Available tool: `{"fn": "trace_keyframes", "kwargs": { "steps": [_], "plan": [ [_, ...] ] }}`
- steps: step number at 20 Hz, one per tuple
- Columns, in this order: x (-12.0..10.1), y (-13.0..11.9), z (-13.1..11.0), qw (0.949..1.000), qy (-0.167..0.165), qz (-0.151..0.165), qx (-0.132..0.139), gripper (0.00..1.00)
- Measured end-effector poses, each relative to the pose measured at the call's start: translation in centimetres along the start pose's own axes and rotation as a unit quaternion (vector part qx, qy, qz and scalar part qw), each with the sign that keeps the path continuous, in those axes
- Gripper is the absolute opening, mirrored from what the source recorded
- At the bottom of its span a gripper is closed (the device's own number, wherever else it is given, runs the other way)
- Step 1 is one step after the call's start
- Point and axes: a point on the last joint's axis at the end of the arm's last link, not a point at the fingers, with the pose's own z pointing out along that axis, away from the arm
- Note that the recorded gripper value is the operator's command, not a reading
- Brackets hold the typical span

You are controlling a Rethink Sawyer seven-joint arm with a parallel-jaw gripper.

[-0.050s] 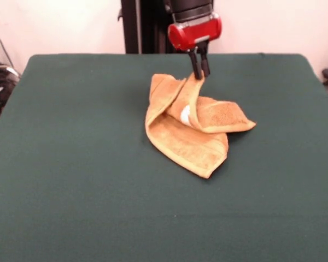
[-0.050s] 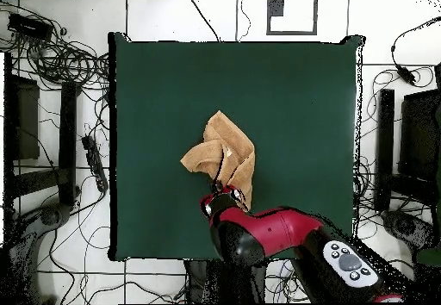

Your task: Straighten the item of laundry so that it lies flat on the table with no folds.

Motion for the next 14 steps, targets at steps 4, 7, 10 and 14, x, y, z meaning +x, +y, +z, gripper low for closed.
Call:
{"fn": "trace_keyframes", "kwargs": {
  "steps": [4, 7, 10, 14],
  "plan": [
    [1.3, 0.1, -0.6, 0.9998, -0.003, -0.009, -0.015, 0.0],
    [2.2, -0.1, -1.1, 0.9997, -0.001, -0.009, -0.024, 0.0],
    [3.4, -0.4, -1.7, 0.9994, 0.009, -0.007, -0.033, 0.0],
    [5.2, -0.1, -2.6, 0.9984, 0.027, -0.006, -0.049, 0.0]
  ]
}}
